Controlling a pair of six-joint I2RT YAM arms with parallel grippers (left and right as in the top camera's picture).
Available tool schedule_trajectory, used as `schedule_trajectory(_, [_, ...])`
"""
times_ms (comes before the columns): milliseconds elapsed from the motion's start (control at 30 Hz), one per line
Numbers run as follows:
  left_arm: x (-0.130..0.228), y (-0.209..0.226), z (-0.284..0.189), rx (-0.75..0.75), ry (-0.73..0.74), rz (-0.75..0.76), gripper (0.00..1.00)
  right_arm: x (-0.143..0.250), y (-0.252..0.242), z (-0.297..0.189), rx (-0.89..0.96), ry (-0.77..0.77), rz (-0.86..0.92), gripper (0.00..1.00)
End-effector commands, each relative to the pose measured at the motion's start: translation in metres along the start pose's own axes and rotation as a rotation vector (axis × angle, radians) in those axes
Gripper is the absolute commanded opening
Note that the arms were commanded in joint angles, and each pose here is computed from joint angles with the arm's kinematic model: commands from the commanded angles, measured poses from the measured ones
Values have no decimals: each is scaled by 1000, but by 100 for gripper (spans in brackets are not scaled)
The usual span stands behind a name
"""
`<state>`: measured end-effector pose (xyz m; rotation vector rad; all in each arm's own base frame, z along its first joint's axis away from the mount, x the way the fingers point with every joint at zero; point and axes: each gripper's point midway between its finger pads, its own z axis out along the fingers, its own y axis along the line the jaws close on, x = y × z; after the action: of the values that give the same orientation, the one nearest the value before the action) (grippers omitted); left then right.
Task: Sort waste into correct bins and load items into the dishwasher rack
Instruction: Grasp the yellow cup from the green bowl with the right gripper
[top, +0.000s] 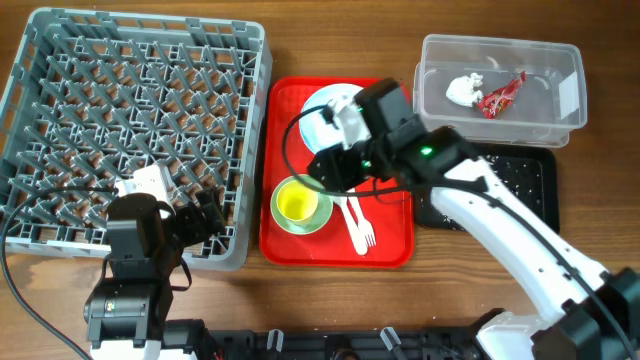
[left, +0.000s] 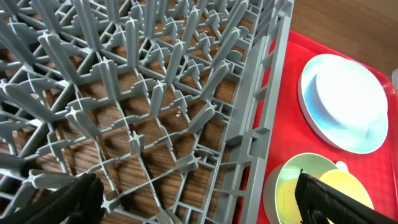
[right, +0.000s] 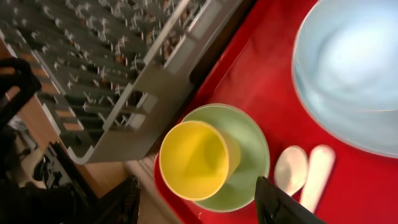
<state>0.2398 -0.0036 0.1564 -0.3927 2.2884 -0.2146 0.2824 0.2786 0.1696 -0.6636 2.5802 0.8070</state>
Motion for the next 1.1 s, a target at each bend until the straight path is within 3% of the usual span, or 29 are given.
schedule_trajectory(0, [-9, 0, -4, -4, -26, 3, 100, 23, -12, 28, 113, 93, 145, 56])
schedule_trajectory(300, [-9, 0, -4, -4, -26, 3, 100, 65, -40, 82, 200, 279, 286, 29])
schedule_trajectory(433, [-9, -1, -4, -4, -26, 3, 100, 66, -41, 84, 201, 281, 287, 5])
schedule_trajectory(600, [-8, -5, -4, 19, -21, 3, 100, 39, -39, 54, 197, 201, 292, 4])
schedule_trajectory(667, [-7, -21, -5, 113, -9, 6, 100, 6, -47, 9, 206, 66, 316, 4])
schedule_trajectory(767, [-8, -56, -13, 312, 8, 20, 100, -13, -59, -35, 178, -46, 357, 4])
schedule_trajectory(867, [-12, -84, -22, 481, 19, 7, 100, -17, -44, -49, -13, -36, 311, 4])
schedule_trajectory(1067, [-18, -136, -39, 828, 71, 59, 100, -13, 31, -65, -527, 23, 106, 4])
